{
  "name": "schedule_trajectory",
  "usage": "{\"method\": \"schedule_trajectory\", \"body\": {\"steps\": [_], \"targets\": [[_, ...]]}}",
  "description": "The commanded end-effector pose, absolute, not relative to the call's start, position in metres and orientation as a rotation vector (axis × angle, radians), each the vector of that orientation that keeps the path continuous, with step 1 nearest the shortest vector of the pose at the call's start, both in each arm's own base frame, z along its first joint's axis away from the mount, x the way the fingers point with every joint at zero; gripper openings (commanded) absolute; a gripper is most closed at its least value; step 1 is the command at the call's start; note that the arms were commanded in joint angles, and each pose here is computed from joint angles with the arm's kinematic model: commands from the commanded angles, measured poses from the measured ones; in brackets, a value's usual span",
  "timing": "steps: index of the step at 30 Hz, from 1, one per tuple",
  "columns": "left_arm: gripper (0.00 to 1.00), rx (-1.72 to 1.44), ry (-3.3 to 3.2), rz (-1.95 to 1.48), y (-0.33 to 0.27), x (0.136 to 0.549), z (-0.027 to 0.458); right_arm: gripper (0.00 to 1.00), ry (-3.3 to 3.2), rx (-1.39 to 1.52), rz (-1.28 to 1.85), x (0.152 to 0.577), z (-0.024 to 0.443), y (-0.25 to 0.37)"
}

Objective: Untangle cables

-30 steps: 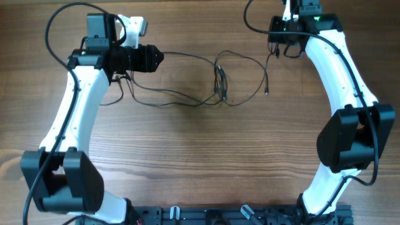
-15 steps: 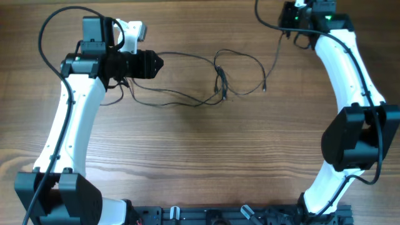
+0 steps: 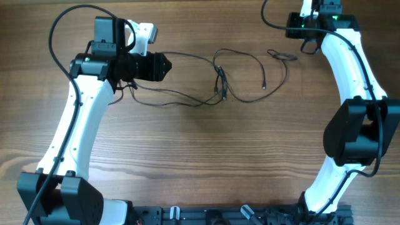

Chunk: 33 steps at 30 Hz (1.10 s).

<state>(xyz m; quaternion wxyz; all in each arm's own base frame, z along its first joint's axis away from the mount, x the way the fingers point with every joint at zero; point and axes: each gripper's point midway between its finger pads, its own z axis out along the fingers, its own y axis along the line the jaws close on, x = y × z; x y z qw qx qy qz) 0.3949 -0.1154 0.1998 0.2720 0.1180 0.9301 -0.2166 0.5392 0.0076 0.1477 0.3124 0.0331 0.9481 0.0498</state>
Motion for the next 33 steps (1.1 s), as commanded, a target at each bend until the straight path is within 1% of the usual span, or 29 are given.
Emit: {"method": "schedule_trajectory", "body": {"steps": [1, 2, 3, 4, 7, 11, 15, 18, 22, 29, 33], "targets": [[0.59, 0.307, 2.469, -0.540, -0.113, 0.397, 0.214, 0.39, 2.566, 0.039, 0.266, 0.527, 0.137, 0.029], [0.59, 0.307, 2.470, -0.537, -0.112, 0.397, 0.214, 0.43, 2.585, 0.040, 0.274, 0.523, 0.134, 0.030], [0.60, 0.307, 2.469, -0.537, -0.112, 0.398, 0.214, 0.50, 2.622, 0.049, 0.283, 0.515, 0.130, 0.032], [0.59, 0.308, 2.469, -0.537, -0.112, 0.398, 0.214, 0.52, 2.653, 0.065, 0.288, 0.508, 0.126, 0.033], [0.60, 0.310, 2.468, -0.531, -0.112, 0.398, 0.214, 0.53, 2.752, 0.145, 0.297, 0.487, 0.116, 0.036], [0.59, 0.300, 2.473, -0.496, -0.108, 0.400, 0.213, 0.53, 2.843, 0.248, 0.208, 0.466, 0.107, 0.039], [0.59, 0.327, 2.468, -0.484, -0.107, 0.399, 0.213, 0.54, 2.871, 0.404, 0.030, 0.452, 0.102, 0.036], [0.59, 0.336, 2.465, -0.479, -0.107, 0.400, 0.213, 0.55, 2.871, 0.469, -0.016, 0.447, 0.101, 0.041], [0.59, 0.362, 2.460, -0.467, -0.107, 0.400, 0.213, 0.57, 2.838, 0.641, -0.123, 0.439, 0.100, 0.037], [0.59, 0.393, 2.452, -0.455, -0.106, 0.400, 0.213, 0.57, 2.885, 0.730, -0.188, 0.416, 0.074, 0.040], [0.59, 0.394, 2.453, -0.455, -0.107, 0.400, 0.213, 0.57, 2.925, 0.698, -0.211, 0.403, 0.055, 0.046]]}}
